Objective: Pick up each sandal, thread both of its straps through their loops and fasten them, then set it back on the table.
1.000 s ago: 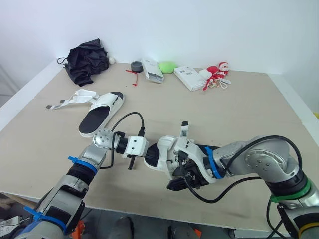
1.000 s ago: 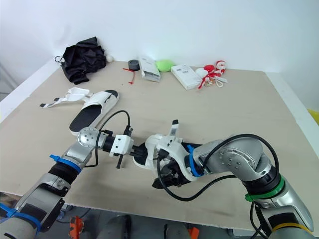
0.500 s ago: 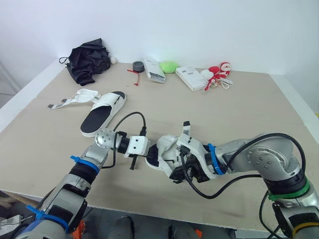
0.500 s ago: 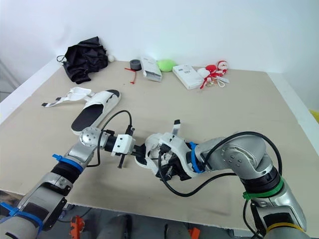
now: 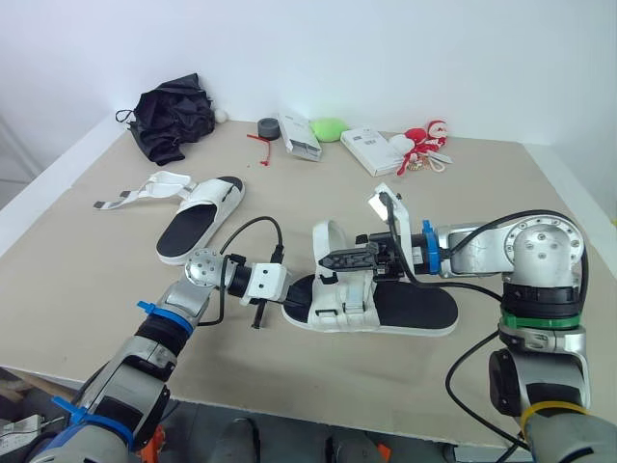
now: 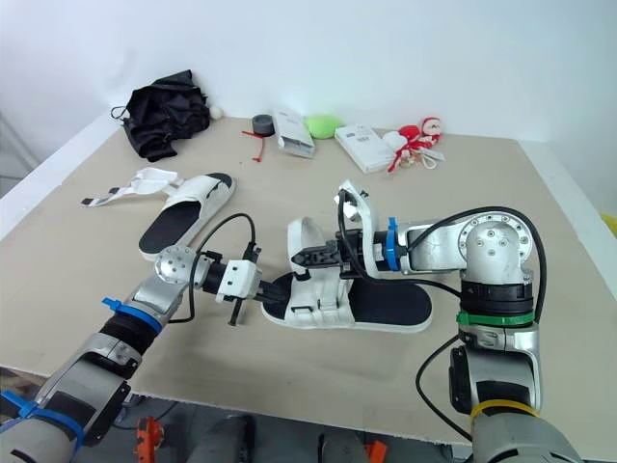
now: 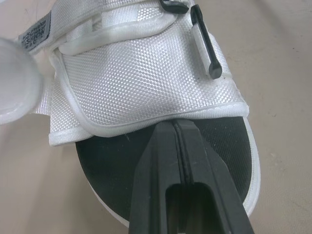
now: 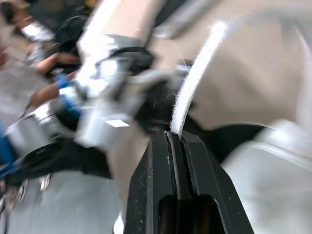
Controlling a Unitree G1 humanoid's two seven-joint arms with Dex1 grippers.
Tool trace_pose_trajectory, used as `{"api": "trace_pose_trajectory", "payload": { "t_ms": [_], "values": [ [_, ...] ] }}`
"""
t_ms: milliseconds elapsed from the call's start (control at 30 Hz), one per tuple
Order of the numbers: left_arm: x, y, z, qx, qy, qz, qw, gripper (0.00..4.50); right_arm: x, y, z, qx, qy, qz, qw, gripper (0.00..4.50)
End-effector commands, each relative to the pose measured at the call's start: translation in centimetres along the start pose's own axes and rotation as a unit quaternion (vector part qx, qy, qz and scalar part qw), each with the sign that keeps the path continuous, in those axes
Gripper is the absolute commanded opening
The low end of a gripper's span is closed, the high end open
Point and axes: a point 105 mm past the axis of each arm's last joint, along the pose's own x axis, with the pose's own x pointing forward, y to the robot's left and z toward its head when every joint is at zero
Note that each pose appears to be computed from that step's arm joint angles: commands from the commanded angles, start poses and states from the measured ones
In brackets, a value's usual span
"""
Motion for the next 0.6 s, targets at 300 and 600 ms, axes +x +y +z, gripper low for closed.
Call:
{"api": "trace_pose_trajectory", "payload": {
  "t_ms": [300, 600],
  "values": [
    [1.5, -5.4, -4.1, -0.080, 0.064, -0.083, 0.991, 0.00, 0.5, 0.3, -4.0, 0.047, 0.029, 0.003, 0.998, 0.03],
    [1.6, -5.2, -4.0, -0.079, 0.063, -0.083, 0.991, 0.00, 0.8, 0.4, -3.7, 0.093, 0.009, -0.023, 0.995, 0.03]
  ]
}}
